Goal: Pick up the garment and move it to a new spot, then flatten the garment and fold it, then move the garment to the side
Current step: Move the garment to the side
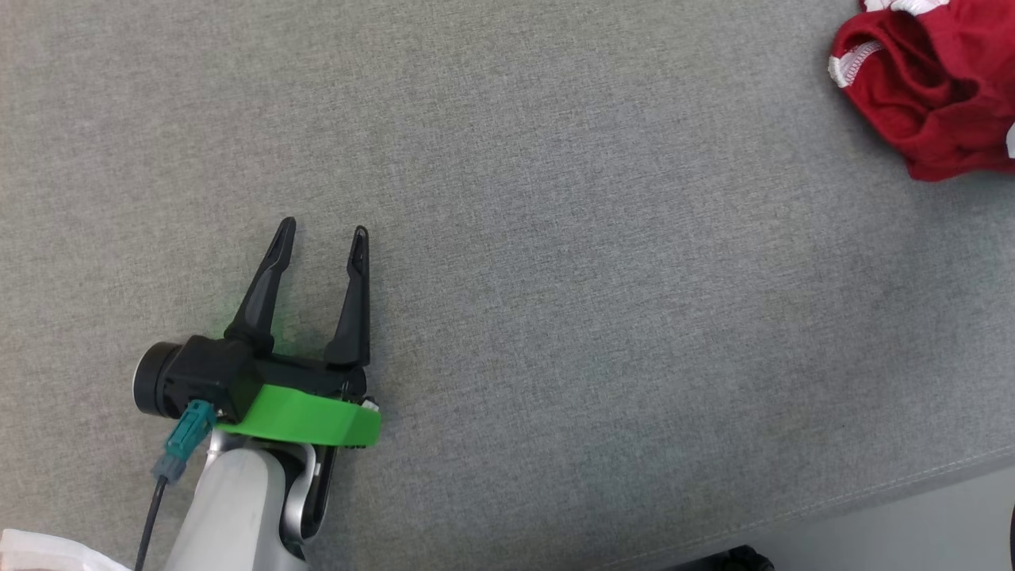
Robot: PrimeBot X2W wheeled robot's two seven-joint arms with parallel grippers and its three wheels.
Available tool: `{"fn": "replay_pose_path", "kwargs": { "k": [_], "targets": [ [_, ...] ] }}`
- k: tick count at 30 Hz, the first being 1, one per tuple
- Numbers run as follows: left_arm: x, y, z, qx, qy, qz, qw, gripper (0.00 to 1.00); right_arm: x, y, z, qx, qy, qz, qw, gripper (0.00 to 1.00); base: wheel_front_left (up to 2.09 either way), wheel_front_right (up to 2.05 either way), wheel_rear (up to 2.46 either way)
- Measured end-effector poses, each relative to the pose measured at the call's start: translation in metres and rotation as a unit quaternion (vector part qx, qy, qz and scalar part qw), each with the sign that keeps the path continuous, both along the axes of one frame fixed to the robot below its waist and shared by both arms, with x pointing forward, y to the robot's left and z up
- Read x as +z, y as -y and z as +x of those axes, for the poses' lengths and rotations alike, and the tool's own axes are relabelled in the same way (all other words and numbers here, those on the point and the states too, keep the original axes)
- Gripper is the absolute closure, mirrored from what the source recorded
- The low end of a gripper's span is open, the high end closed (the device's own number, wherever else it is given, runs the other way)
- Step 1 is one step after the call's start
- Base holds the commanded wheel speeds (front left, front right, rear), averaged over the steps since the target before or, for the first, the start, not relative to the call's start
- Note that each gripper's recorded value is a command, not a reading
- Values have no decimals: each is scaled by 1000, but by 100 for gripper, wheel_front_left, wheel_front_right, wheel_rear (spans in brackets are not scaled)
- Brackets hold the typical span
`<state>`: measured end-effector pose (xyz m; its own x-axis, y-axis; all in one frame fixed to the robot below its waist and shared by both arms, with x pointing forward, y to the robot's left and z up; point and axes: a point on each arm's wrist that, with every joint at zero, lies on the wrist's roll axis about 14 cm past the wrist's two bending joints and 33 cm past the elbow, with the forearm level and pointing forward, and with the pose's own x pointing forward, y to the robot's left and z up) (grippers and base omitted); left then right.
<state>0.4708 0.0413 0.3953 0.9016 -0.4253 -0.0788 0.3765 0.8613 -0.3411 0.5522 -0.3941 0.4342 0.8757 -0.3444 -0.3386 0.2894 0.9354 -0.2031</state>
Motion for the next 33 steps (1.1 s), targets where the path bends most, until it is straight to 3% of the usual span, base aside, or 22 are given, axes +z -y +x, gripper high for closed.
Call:
{"fn": "replay_pose_path", "kwargs": {
  "k": [11, 21, 27, 33],
  "targets": [
    [17, -2, 1, 7, 18, 0, 1000, 0, 31, -25, 9, 34, 66, -18, 997, 0, 0, 0, 0],
    [56, -34, 2, 60, 53, -1, 997, 0, 91, -93, 14, 102, 169, -14, 980, 0, 0, 0, 0],
    [66, -68, -17, 108, 51, 10, 993, 0, 101, -153, -11, 151, 205, 11, 967, 0, 0, 0, 0],
    [76, -103, -47, 155, 52, 18, 986, 0, 96, -185, -50, 169, 225, 50, 958, 0, 0, 0, 0]
  ]
}}
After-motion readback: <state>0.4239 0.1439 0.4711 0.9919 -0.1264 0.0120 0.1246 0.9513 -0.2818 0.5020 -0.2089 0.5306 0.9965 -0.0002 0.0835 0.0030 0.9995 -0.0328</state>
